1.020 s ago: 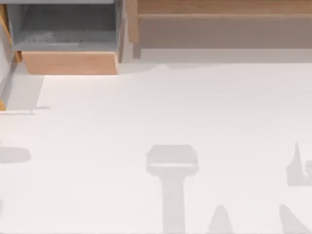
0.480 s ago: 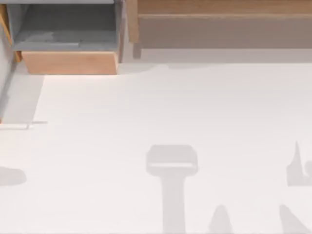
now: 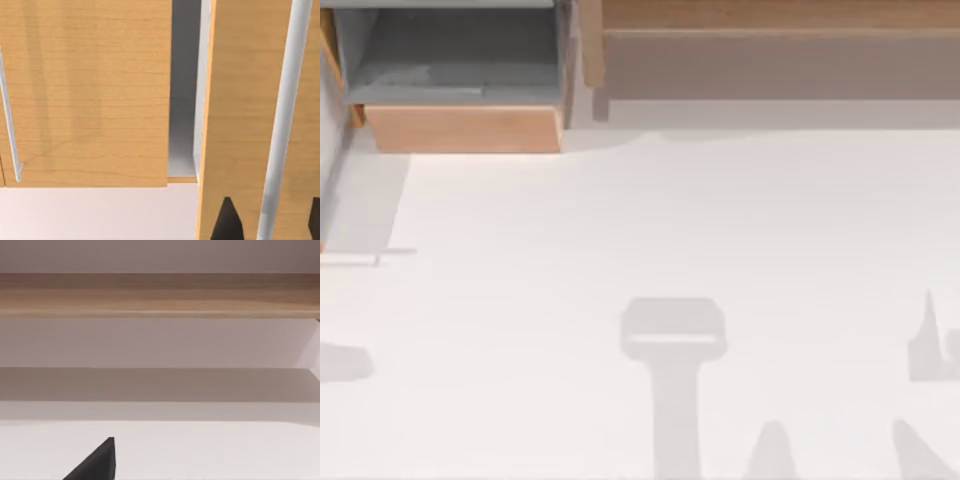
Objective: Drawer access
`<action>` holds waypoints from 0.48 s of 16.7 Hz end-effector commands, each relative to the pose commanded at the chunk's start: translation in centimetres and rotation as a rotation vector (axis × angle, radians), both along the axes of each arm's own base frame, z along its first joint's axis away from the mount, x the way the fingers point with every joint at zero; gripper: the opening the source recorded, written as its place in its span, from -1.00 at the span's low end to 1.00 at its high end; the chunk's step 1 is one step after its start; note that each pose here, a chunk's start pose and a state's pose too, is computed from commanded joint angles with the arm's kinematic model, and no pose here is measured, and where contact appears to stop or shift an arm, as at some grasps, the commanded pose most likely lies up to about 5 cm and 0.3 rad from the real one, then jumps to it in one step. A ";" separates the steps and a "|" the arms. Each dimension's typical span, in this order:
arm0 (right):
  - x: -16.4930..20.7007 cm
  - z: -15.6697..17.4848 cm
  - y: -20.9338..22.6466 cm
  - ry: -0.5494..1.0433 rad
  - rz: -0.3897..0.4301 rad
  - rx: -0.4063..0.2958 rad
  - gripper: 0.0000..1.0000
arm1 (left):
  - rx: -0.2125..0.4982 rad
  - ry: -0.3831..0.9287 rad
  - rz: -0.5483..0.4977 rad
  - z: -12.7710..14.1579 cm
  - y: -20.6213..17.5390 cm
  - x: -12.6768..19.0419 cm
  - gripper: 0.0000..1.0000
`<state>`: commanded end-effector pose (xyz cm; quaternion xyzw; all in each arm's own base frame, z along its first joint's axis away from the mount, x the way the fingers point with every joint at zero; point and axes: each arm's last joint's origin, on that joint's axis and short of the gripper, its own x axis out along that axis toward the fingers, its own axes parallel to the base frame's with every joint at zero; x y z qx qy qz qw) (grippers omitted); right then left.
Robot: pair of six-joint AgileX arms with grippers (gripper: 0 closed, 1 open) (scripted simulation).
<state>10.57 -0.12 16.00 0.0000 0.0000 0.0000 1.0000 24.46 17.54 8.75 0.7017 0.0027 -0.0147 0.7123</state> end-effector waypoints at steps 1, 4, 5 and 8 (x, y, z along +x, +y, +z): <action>0.0 0.0 0.0 0.000 0.000 0.000 1.00 | 0.000 0.000 0.000 0.0 0.0 0.0 0.36; 0.0 0.0 0.0 0.000 0.000 0.000 1.00 | 0.000 0.000 0.000 0.0 0.0 0.0 0.81; 0.0 0.0 0.0 0.000 0.000 0.000 1.00 | 0.000 0.000 0.000 0.0 0.0 0.0 0.96; 0.0 0.0 0.0 0.000 0.000 0.000 1.00 | 0.000 0.000 0.000 0.0 0.0 0.0 1.00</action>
